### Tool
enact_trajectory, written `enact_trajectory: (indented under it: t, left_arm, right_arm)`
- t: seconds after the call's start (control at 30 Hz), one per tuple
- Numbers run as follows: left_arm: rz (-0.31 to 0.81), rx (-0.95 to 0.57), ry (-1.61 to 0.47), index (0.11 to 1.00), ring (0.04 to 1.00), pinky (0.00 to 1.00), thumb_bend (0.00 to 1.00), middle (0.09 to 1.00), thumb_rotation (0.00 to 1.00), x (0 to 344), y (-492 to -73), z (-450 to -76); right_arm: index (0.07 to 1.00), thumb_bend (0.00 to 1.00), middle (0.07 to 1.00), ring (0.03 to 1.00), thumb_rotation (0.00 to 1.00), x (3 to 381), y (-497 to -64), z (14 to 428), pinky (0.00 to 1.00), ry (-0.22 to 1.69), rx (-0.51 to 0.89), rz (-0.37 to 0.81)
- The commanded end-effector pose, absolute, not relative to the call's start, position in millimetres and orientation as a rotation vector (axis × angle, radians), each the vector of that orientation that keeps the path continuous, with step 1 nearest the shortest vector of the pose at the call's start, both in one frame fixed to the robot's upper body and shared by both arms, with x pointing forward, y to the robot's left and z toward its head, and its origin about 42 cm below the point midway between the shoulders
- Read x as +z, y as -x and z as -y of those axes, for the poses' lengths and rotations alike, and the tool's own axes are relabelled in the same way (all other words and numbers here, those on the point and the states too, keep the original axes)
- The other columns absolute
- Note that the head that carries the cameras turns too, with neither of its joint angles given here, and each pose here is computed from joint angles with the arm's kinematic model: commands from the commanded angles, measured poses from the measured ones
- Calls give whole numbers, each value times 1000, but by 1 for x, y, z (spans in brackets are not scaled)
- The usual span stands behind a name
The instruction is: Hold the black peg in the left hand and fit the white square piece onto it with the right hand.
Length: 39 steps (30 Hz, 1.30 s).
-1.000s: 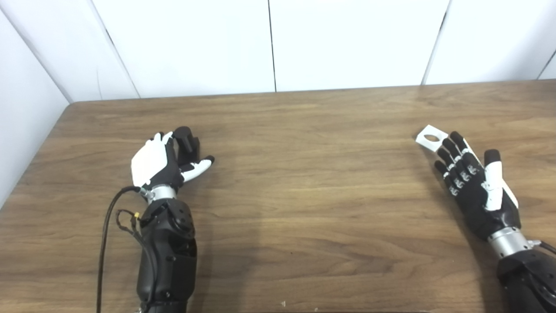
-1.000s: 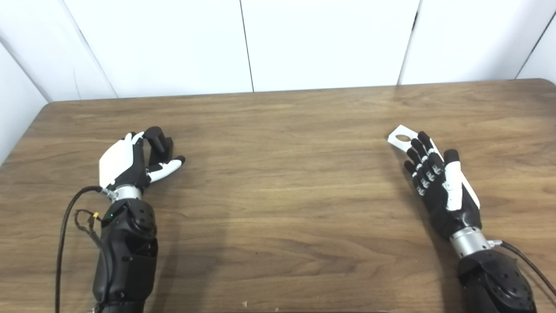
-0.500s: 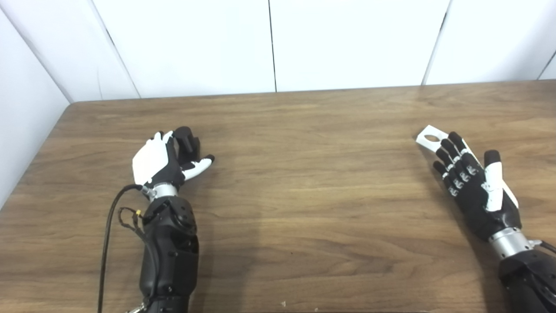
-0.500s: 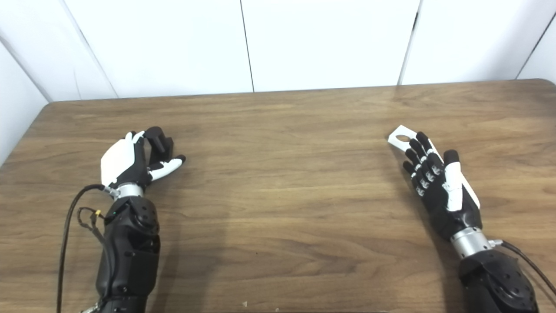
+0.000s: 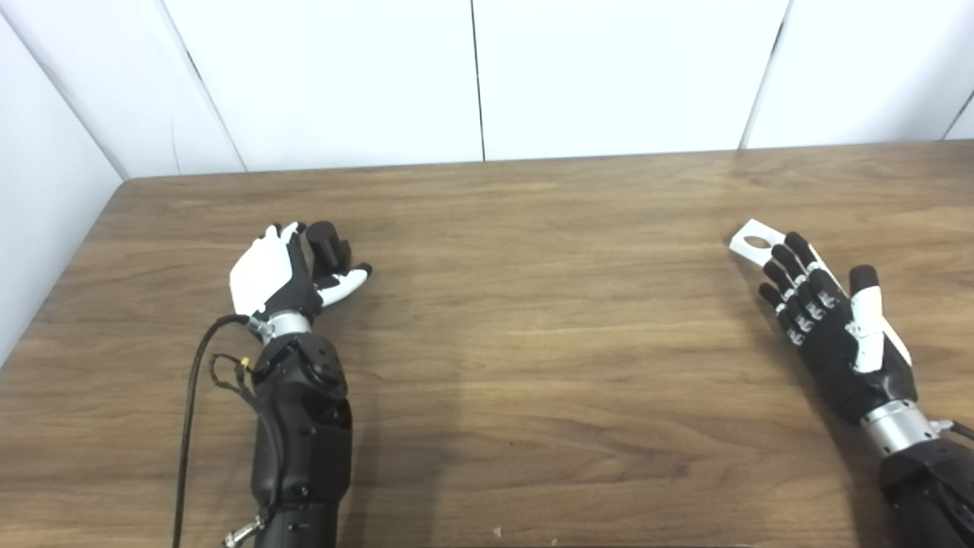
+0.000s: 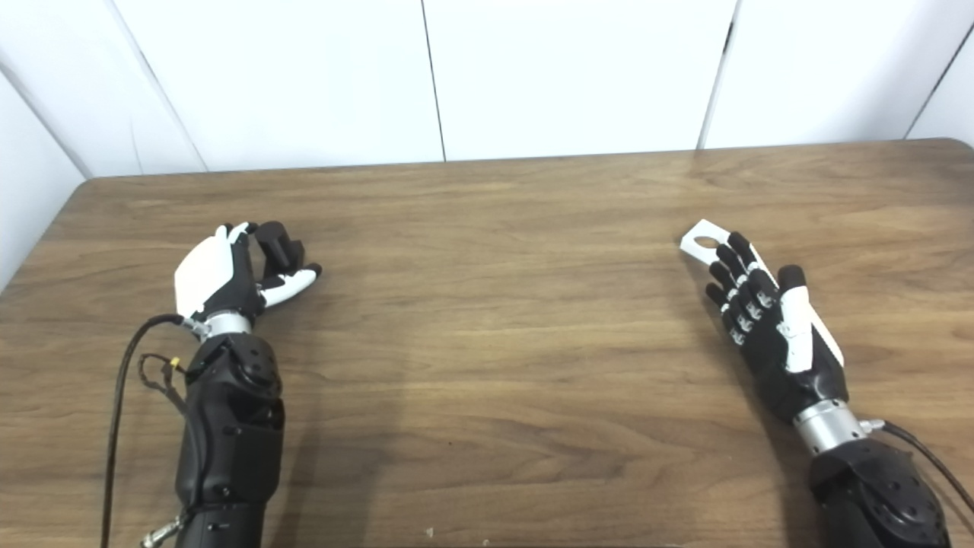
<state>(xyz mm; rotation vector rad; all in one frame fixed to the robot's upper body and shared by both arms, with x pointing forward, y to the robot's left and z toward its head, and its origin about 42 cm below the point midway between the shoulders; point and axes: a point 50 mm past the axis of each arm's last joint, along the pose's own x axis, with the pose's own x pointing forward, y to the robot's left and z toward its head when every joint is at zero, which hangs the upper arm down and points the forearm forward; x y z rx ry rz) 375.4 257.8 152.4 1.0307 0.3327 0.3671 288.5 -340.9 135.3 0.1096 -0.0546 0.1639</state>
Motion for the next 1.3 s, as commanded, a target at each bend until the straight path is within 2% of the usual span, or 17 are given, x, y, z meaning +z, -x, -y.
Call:
enact_trajectory:
  t: [0.0,0.37,0.47,0.63,1.27]
  left_arm:
    - [-251,442,-1065,890,1000,993,727,1000,459,180,-390,-258]
    - [-285,441,-1162,882,1000,1000,719,1000,424,180,-396,-262]
    - [-288,441,-1239,846,1000,1000,734,987,424,179,-397,-264]
    - [-294,436,-1341,811,1000,1000,749,989,446,176,-397,-267]
    - [-333,402,-1432,803,1000,1000,749,1000,517,174,-403,-268]
  right_arm:
    - [1000,674,1000,1000,1000,139,-291,343,1000,-106,183,96]
    - [1000,702,1000,1000,1000,136,-291,343,1000,-114,179,89]
    - [1000,696,1000,1000,1000,136,-291,343,1000,-113,181,90]
    - [1000,690,1000,1000,1000,136,-290,343,1000,-119,183,89]
    - [1000,704,1000,1000,1000,136,-289,345,1000,-112,180,86]
